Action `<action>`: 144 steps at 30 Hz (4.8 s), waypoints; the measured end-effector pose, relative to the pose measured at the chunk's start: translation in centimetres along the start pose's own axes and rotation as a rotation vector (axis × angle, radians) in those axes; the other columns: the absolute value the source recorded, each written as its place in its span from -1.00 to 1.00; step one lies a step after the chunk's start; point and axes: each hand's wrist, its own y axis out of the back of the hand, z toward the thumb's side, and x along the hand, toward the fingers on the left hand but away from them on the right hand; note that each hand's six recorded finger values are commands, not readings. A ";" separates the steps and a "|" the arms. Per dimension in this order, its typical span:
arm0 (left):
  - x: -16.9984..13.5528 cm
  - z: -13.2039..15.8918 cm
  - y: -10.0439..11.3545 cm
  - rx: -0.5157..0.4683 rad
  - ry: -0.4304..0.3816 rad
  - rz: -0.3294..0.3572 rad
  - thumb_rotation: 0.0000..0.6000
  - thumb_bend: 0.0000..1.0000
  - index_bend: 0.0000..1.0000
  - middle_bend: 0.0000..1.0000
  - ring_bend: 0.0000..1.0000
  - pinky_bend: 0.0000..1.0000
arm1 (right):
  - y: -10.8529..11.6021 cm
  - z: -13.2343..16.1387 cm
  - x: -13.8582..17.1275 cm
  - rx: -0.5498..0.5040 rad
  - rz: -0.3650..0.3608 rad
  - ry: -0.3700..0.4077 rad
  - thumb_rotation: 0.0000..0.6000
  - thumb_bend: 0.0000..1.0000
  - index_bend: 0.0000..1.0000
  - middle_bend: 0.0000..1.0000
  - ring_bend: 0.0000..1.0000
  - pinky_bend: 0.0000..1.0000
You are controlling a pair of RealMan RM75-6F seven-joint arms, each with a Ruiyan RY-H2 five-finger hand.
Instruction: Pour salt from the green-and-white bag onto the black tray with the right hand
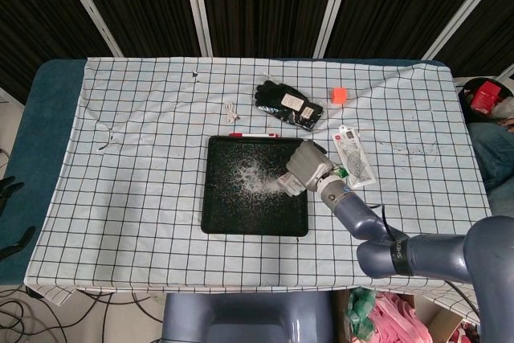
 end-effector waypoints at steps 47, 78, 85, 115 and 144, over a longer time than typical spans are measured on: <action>0.1 0.1 -0.4 0.015 0.009 -0.009 1.00 -0.49 -0.64 -0.75 -0.99 -0.88 | -13.1 -4.4 3.2 -1.343 -0.259 -0.229 1.00 -0.22 0.04 -0.25 -0.04 0.02; 0.1 0.0 -0.2 0.014 0.012 -0.007 1.00 -0.49 -0.65 -0.75 -0.99 -0.88 | -18.5 -1.9 2.6 -1.334 -0.273 -0.252 1.00 -0.28 0.04 -0.30 -0.09 0.00; 0.0 -0.1 -0.1 0.013 0.014 -0.004 1.00 -0.49 -0.65 -0.75 -0.99 -0.88 | -18.1 -1.3 2.3 -1.363 -0.272 -0.250 1.00 -0.32 0.04 -0.31 -0.10 -0.02; 0.0 -0.1 -0.1 0.011 0.021 -0.003 1.00 -0.49 -0.67 -0.76 -0.99 -0.88 | -17.7 0.7 2.8 -1.393 -0.153 -0.245 1.00 -0.60 -0.56 -0.74 -0.60 -0.40; 0.0 -0.3 0.0 0.010 0.026 0.005 1.00 -0.49 -0.67 -0.76 -0.99 -0.88 | -16.8 2.0 6.1 -1.355 -0.206 -0.214 1.00 -0.60 -0.56 -0.74 -0.59 -0.41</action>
